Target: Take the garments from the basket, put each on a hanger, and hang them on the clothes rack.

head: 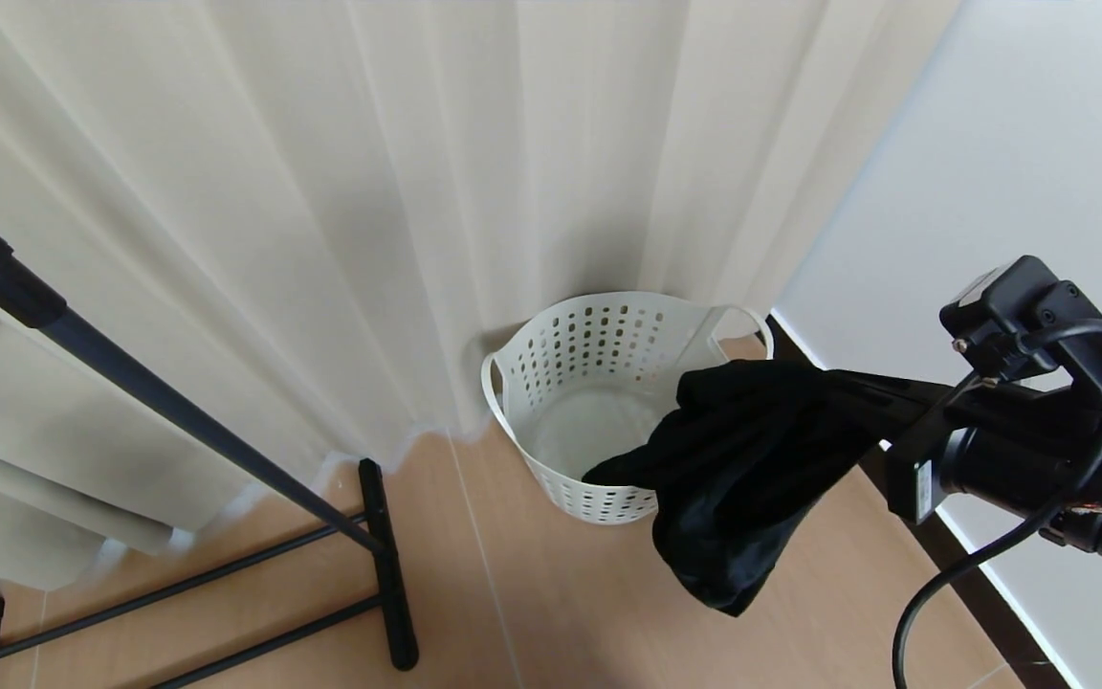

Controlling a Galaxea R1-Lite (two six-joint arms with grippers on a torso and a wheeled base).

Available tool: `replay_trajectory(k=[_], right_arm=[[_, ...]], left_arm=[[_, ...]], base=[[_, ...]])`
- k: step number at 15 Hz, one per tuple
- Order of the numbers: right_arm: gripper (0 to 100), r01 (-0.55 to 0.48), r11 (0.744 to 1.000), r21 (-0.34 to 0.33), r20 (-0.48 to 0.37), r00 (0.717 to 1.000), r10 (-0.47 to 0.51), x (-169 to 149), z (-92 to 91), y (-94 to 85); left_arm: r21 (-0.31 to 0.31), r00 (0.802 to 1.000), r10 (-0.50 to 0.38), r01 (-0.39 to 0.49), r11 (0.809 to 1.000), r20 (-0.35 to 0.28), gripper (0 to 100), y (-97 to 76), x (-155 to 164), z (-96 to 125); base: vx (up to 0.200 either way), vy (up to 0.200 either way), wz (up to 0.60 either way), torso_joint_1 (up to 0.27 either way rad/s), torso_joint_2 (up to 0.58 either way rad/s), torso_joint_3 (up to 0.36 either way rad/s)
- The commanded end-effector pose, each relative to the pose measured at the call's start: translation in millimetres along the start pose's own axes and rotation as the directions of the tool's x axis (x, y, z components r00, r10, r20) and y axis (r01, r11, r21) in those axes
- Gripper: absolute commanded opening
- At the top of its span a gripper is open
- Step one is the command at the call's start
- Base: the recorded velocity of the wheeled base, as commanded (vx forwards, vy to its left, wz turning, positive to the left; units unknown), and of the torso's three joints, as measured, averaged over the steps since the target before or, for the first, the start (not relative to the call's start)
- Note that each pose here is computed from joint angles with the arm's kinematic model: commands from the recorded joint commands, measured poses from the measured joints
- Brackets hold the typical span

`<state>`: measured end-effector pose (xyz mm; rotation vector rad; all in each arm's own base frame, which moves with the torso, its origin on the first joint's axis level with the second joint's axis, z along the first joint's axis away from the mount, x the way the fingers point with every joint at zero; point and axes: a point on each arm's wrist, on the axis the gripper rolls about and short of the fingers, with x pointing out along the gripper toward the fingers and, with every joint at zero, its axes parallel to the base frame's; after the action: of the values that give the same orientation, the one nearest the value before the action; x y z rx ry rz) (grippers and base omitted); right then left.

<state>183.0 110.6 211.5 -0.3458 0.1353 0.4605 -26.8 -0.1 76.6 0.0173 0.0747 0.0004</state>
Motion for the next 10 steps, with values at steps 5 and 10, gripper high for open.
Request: replay_trajectory(k=[5, 10], right_arm=[[0, 0.005, 1.0, 0.0, -0.012, 1.0, -0.005, 4.4, -1.5, -0.9], [0, 0.006, 1.0, 0.003, -0.014, 1.0, -0.006, 4.9, -2.1, -2.0]], left_arm=[[-0.007, 1.0, -0.003, 0.003, 1.0, 0.0, 100, -0.1, 0.0, 0.1], [0.012, 1.0, -0.019, 0.019, 1.0, 0.0, 100, -0.5, 0.0, 0.1]], base=[[0.0, 0.0, 0.0, 0.002, 0.0, 0.158], [0.0, 0.0, 0.0, 0.003, 0.0, 0.201]])
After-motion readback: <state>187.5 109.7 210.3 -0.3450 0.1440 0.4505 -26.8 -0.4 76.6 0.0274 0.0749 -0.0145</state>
